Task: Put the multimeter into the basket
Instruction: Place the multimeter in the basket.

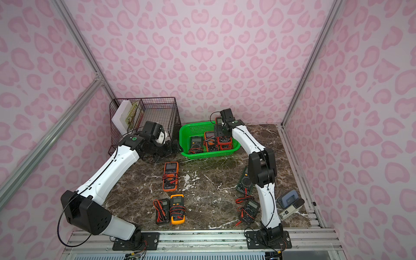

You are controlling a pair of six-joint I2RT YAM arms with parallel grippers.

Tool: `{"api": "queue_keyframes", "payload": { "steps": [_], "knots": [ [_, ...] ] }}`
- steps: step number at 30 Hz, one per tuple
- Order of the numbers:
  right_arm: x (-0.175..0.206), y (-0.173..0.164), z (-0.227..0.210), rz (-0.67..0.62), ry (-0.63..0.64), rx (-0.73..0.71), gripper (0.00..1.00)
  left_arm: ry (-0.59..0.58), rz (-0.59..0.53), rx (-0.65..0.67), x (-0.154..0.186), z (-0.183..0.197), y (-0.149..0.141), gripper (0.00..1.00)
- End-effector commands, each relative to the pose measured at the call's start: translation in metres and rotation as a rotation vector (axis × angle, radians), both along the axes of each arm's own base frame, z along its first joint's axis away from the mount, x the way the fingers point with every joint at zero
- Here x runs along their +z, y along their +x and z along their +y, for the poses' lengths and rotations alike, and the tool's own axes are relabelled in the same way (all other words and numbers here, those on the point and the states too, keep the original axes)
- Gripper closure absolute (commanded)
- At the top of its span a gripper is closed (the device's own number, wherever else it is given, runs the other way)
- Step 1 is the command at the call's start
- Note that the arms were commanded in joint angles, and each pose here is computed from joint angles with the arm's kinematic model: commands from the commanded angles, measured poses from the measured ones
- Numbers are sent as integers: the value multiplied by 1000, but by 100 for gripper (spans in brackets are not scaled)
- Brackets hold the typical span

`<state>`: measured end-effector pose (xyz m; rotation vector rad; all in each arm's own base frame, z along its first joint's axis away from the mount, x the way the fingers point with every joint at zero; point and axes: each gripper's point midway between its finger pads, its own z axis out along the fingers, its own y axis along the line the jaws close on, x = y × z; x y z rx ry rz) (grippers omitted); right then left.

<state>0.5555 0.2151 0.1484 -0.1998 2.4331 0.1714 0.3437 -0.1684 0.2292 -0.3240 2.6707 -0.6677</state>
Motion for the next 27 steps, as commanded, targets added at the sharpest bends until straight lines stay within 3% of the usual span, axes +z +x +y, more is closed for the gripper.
{"api": "queue_keyframes", "payload": {
  "steps": [1, 9, 17, 27],
  "knots": [
    [1, 4, -4, -11, -19, -4, 36, -12, -9, -8, 3, -3, 3, 2],
    [-21, 0, -9, 40, -52, -3, 32, -16, -7, -5, 2, -4, 3, 2],
    [-39, 1, -19, 75, -99, -28, 1, -19, -7, -7, 2, -5, 3, 1],
    [-37, 4, -23, 73, -107, -47, 1, -18, -7, -7, 2, -5, 2, 2]
  ]
}}
